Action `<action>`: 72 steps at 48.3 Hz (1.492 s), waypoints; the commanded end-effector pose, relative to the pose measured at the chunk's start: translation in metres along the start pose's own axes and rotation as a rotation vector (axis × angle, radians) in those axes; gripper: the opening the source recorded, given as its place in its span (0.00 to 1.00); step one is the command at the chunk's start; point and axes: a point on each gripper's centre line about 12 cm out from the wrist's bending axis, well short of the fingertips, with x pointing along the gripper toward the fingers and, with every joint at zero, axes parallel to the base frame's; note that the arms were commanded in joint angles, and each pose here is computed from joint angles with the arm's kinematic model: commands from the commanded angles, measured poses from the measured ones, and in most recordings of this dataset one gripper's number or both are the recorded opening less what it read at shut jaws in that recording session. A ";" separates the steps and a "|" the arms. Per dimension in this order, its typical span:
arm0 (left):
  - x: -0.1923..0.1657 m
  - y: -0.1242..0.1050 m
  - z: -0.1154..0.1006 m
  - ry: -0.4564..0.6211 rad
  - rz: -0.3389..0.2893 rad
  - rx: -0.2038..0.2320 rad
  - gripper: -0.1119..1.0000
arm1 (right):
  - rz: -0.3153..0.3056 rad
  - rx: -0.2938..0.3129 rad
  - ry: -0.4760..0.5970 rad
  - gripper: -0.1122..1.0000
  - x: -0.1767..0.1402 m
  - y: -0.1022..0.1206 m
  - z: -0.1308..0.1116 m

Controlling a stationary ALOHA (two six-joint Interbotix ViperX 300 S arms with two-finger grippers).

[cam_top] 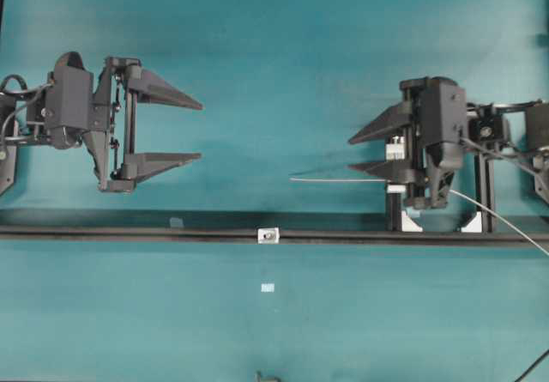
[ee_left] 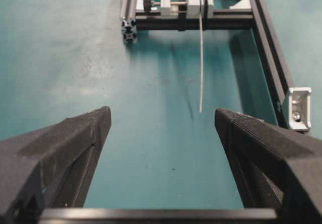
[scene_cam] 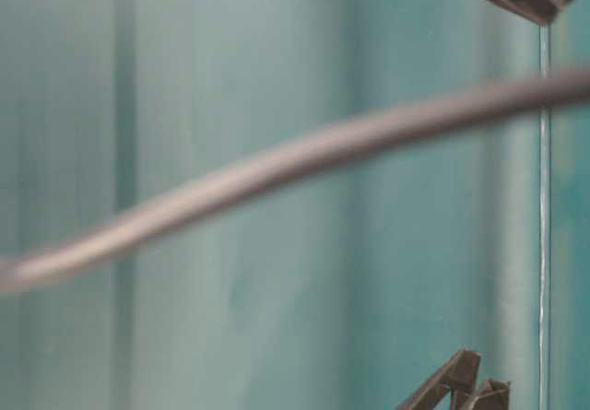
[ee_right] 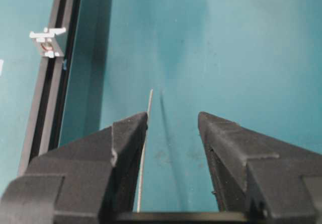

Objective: Insert the wire through the hole in the metal fitting marked with a red label.
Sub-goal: 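Lower the right gripper onto the grey wire and close on it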

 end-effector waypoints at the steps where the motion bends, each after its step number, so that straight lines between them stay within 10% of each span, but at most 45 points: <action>1: 0.000 0.000 0.003 -0.017 0.000 -0.003 0.74 | 0.012 0.019 -0.030 0.58 0.007 0.004 0.007; 72: -0.004 0.000 -0.005 0.008 -0.001 -0.007 0.74 | 0.000 0.111 0.151 0.58 0.059 0.011 -0.030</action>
